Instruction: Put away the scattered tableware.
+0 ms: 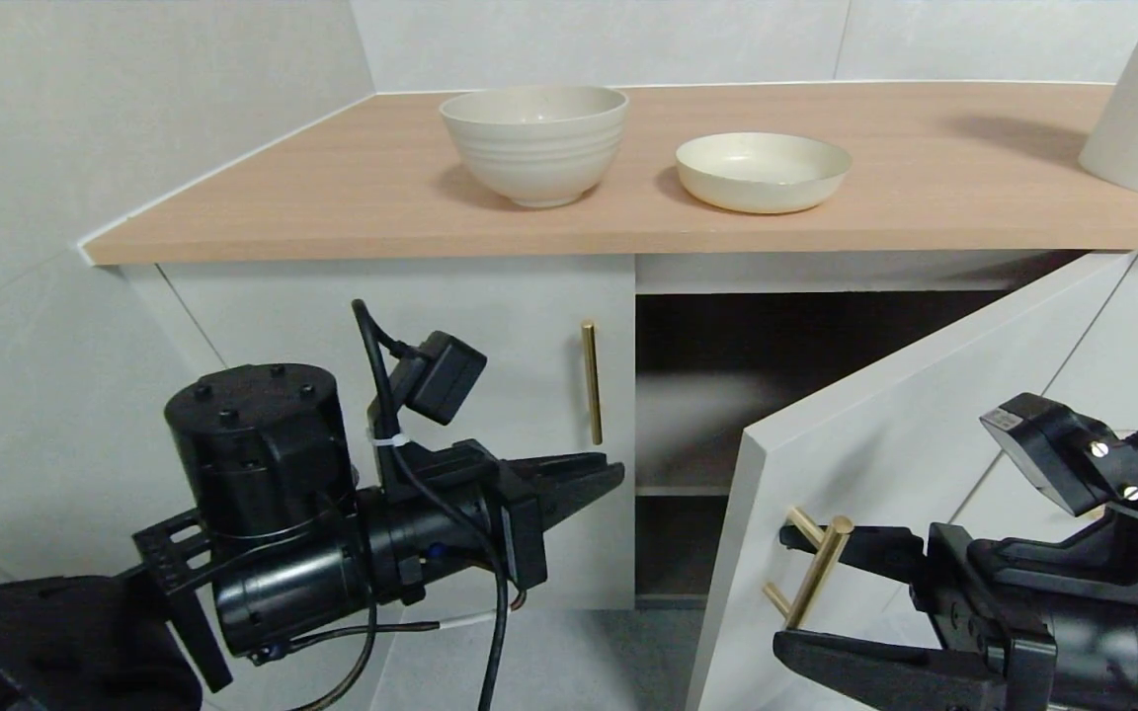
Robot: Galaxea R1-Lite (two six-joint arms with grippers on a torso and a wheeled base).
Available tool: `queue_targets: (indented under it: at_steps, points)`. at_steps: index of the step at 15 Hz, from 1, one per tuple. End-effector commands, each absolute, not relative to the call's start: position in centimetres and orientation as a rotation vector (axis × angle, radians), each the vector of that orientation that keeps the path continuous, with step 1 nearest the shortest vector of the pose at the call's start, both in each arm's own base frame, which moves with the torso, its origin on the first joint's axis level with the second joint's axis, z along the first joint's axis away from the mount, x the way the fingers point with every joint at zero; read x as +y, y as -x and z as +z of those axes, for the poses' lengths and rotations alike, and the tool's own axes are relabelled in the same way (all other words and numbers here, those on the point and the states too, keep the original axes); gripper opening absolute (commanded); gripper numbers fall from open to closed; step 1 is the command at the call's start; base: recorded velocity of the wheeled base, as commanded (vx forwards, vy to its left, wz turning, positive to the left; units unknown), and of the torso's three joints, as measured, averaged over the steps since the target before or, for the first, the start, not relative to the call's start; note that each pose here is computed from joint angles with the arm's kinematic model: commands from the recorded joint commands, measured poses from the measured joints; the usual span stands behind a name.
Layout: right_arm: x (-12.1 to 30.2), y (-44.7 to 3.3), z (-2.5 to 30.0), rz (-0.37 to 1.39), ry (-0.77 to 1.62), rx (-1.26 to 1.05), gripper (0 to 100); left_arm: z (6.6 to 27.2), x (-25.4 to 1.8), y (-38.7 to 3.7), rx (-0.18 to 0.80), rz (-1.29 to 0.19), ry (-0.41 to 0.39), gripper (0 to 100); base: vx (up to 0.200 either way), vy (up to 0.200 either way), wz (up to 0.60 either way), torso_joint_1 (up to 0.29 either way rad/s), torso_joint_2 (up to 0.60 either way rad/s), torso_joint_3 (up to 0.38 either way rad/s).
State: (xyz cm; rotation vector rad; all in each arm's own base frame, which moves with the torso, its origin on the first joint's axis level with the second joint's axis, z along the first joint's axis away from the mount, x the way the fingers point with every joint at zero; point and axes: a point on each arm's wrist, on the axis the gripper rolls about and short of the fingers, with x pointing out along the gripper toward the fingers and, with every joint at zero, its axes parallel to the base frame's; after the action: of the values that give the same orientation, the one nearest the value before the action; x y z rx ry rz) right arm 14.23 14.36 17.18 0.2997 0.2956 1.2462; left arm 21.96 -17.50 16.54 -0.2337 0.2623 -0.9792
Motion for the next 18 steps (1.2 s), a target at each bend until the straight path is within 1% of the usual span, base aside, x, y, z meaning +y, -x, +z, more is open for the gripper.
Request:
queue_targets:
  at_steps: [1,3,5,6,8,11,14,18]
  points:
    - [14.3,-14.2,17.0,1.243,-0.299,0.304,100,15.9,-18.8,-23.2,0.277,-0.989,0.231,0,0.000,0.000,0.00,0.000,0.00,0.000]
    - [14.3,-14.2,17.0,1.243,-0.299,0.304,100,15.3,-20.0,-23.7,0.288,-1.006,0.229,0,0.000,0.000,0.00,0.000,0.00,0.000]
    - [14.3,-14.2,17.0,1.243,-0.297,0.301,100,14.2,-21.8,-25.2,0.306,-1.022,0.223,0,0.000,0.000,0.00,0.000,0.00,0.000]
    - [14.3,-14.1,17.0,1.243,-0.296,0.303,100,14.1,-23.2,-25.6,0.293,-1.047,0.223,0,0.000,0.000,0.00,0.000,0.00,0.000]
    - [14.3,-14.1,17.0,1.241,-0.296,0.301,100,13.9,-23.9,-25.7,0.285,-1.067,0.223,0,0.000,0.000,0.00,0.000,0.00,0.000]
    - [14.1,-13.9,16.9,1.238,-0.296,0.304,100,13.4,-26.9,-25.6,0.237,-1.133,0.226,0,0.000,0.000,0.00,0.000,0.00,0.000]
    - [12.7,-14.1,16.4,1.171,-0.306,0.308,100,13.4,-27.5,-24.8,0.198,-1.165,0.234,0,0.000,0.000,0.00,0.000,0.00,0.000]
    - [10.2,-13.2,15.8,1.092,-0.317,0.297,100,13.7,-27.8,-23.6,0.200,-1.193,0.232,0,0.000,0.000,0.00,0.000,0.00,0.000]
